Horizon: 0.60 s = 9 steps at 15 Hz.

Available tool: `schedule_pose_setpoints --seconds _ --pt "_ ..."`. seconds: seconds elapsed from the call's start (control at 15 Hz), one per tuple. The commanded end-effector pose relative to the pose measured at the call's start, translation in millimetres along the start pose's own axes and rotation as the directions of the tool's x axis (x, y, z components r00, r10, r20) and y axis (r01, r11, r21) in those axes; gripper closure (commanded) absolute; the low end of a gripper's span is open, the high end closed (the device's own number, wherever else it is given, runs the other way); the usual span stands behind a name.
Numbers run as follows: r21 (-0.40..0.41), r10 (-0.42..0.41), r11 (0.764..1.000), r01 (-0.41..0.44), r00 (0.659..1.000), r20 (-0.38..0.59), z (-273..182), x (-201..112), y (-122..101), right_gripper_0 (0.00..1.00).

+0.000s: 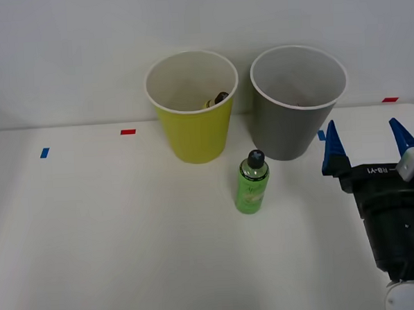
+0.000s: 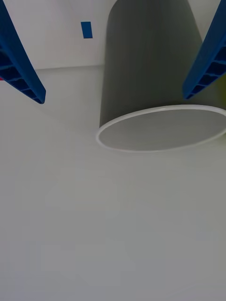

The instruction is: Put cans in the gray bin, plastic bottles in the light green bin

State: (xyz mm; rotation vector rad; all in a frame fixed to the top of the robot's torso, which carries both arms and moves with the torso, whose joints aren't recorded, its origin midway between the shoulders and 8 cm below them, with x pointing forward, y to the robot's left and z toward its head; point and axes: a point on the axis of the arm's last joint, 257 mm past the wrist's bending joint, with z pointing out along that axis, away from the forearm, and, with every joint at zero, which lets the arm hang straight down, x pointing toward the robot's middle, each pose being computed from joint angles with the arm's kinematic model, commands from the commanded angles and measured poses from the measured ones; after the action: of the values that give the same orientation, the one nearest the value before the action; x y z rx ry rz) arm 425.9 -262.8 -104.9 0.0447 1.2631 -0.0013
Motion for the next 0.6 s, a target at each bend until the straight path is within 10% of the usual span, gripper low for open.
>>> schedule_pose_setpoints --seconds 0.07,0.6 --pt "0.048 -0.024 0.999 0.026 0.999 -0.039 -19 16 -3 0.00" --pt "0.171 0.004 0.985 0.025 0.986 -0.168 -71 57 -27 0.00"
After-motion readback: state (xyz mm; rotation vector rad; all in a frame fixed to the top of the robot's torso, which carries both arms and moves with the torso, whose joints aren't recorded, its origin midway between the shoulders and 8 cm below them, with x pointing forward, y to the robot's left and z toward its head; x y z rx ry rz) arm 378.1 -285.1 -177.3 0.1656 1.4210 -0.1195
